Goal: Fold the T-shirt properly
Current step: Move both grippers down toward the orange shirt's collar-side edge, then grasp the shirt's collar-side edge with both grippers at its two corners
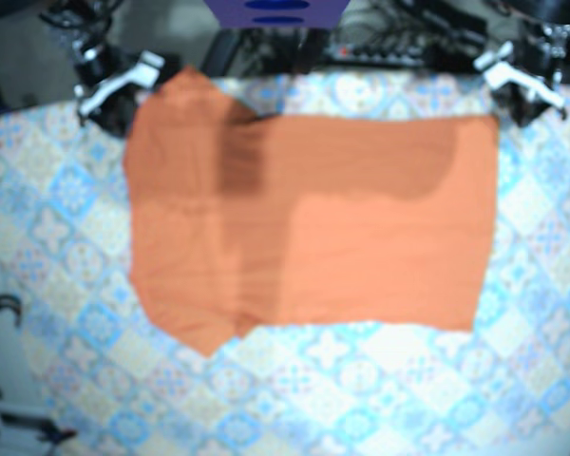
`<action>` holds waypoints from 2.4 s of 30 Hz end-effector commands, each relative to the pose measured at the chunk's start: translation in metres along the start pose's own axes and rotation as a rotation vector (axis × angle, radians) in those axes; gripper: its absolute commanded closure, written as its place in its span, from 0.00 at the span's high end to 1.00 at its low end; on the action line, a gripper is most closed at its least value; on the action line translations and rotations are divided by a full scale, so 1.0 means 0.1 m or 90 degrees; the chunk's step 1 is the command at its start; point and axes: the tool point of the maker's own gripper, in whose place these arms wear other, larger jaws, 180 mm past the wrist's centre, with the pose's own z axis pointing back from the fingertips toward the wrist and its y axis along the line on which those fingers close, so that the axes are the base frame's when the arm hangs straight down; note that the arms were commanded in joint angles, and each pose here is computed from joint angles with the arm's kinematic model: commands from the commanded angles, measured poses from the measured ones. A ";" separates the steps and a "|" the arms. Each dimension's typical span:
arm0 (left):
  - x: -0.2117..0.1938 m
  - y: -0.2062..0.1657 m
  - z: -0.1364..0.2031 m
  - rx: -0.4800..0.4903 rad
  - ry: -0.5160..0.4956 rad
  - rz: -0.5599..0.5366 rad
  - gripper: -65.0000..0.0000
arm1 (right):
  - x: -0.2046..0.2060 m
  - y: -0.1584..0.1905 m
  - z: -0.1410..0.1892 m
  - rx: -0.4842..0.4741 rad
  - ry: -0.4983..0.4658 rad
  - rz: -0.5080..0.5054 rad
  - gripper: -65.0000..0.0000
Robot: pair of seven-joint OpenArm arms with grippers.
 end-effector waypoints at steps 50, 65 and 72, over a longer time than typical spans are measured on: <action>-0.02 0.11 0.02 0.021 -0.001 -0.005 0.18 | 0.33 0.39 -0.09 0.051 -0.043 -0.034 0.39; -0.11 0.16 -0.07 0.036 0.038 0.003 0.18 | 0.28 0.39 -0.22 0.051 -0.038 -0.043 0.00; -0.25 0.00 -0.26 -0.015 0.068 0.017 0.18 | 0.28 0.40 -0.22 0.052 -0.038 -0.044 0.00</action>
